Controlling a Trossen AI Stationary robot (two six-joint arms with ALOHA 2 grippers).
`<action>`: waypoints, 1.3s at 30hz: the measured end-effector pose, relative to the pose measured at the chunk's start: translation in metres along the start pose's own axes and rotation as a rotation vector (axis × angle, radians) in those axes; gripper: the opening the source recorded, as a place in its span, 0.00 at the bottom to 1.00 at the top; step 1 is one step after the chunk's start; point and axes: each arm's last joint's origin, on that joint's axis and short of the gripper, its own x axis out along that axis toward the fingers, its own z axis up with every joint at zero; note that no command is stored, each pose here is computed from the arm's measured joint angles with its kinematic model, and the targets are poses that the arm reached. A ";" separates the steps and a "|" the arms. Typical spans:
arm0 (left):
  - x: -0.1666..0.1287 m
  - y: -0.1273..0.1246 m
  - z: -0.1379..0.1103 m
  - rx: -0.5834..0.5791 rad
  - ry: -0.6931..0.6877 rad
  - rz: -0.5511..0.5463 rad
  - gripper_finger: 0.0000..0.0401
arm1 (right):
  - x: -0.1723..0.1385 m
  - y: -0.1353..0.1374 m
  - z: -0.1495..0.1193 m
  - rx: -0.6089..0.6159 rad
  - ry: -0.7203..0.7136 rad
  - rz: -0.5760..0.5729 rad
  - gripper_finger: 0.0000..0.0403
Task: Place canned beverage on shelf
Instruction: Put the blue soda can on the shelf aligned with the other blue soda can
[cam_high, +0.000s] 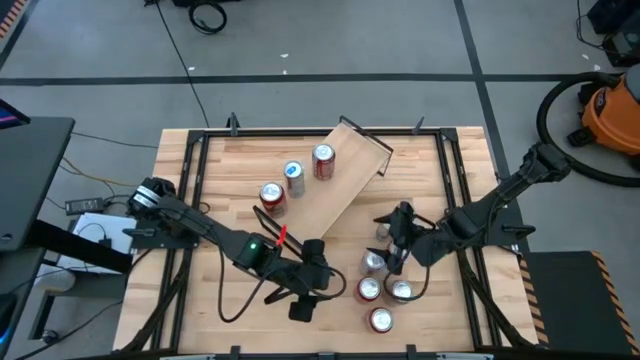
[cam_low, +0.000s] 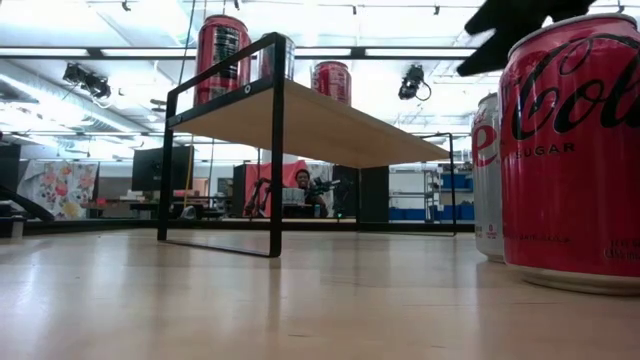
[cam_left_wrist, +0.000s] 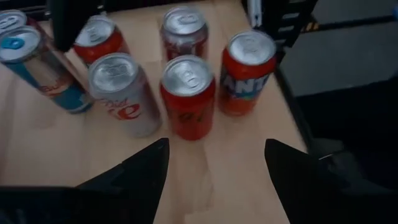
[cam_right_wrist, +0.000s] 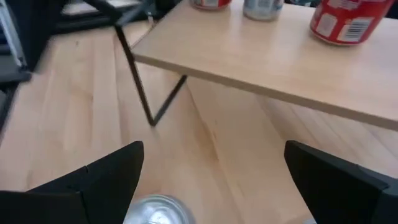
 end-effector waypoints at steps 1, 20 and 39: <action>0.000 0.000 0.000 0.007 0.000 0.003 0.68 | -0.001 -0.001 -0.001 -0.001 0.011 -0.007 0.99; 0.032 -0.026 -0.011 0.301 -0.109 -0.085 0.67 | -0.013 -0.038 0.016 -0.052 0.348 -0.196 0.94; -0.030 -0.046 -0.062 0.387 -0.116 0.030 0.48 | -0.009 -0.054 0.034 -0.024 0.417 -0.169 0.94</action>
